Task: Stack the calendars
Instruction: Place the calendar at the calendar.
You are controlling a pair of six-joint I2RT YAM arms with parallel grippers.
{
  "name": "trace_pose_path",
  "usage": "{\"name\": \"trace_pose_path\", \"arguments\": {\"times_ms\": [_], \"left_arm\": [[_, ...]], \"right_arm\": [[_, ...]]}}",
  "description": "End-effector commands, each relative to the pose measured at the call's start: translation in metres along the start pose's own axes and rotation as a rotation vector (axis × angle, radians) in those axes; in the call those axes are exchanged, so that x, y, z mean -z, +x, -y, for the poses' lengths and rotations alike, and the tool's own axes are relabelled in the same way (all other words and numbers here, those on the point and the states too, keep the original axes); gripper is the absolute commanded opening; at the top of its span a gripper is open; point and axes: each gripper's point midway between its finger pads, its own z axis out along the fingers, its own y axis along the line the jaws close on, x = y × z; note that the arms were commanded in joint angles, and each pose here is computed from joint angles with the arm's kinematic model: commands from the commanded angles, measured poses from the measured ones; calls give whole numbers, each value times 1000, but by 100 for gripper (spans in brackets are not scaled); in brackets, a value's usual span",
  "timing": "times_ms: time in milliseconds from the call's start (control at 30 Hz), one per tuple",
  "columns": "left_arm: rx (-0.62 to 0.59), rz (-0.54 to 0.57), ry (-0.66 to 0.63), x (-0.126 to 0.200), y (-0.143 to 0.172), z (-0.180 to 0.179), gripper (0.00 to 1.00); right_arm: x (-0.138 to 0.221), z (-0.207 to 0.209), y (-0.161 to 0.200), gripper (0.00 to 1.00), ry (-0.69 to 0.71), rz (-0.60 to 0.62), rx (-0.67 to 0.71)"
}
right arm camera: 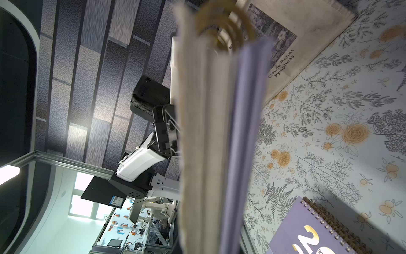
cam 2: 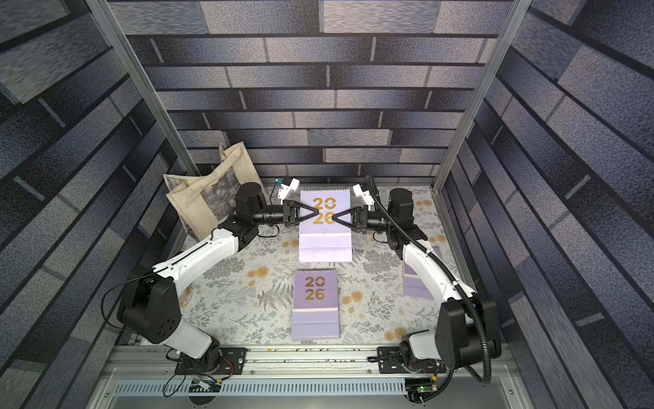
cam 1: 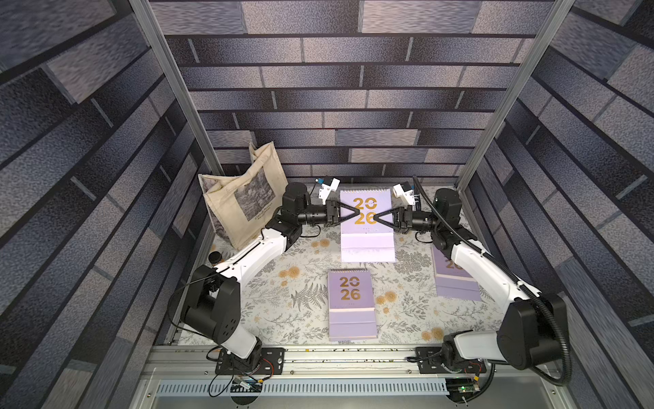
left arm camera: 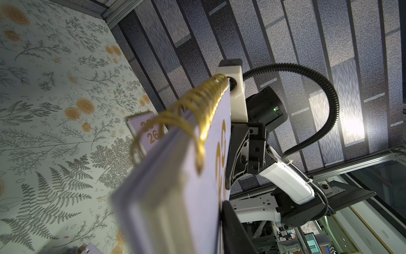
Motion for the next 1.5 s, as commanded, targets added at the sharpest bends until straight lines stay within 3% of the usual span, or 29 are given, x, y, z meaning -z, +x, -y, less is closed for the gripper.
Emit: {"name": "trace_pose_path", "arguments": {"times_ms": [0, 67, 100, 133, 167, 233, 367, 567, 867, 1267, 1367, 1467], "left_arm": [[-55, -1, 33, 2, 0, 12, 0], [-59, -1, 43, 3, 0, 15, 0], [-60, 0, 45, 4, 0, 16, 0], [-59, -1, 44, 6, 0, 16, 0], [-59, -3, 45, 7, 1, 17, 0], [-55, -4, 43, 12, 1, 17, 0], [-58, -12, 41, 22, 7, 21, 0], [-100, -11, 39, 29, 16, 33, 0], [-92, -25, 61, 26, 16, 35, 0], [-110, -16, 76, 26, 11, 43, 0], [-103, -17, 76, 25, 8, 41, 0], [-95, -19, 72, 23, 7, 37, 0]], "right_arm": [[-3, -2, -8, 0, -5, 7, 26], [-4, -3, -8, 4, -5, 3, 35], [-3, -2, -8, 18, 1, 3, 35], [-3, -1, -6, 41, 4, -3, 38], [-4, 0, -6, 56, 5, -7, 41], [-4, 1, -5, 66, 9, -12, 55], [0, -9, -8, 69, -11, -14, 144], [1, -30, -14, 65, -71, -37, 264], [1, -39, -6, 35, -115, -72, 278], [-9, -42, 5, 11, -149, -113, 287], [-11, -41, 5, 0, -151, -113, 278], [-13, -42, 4, 0, -153, -101, 271]]}}
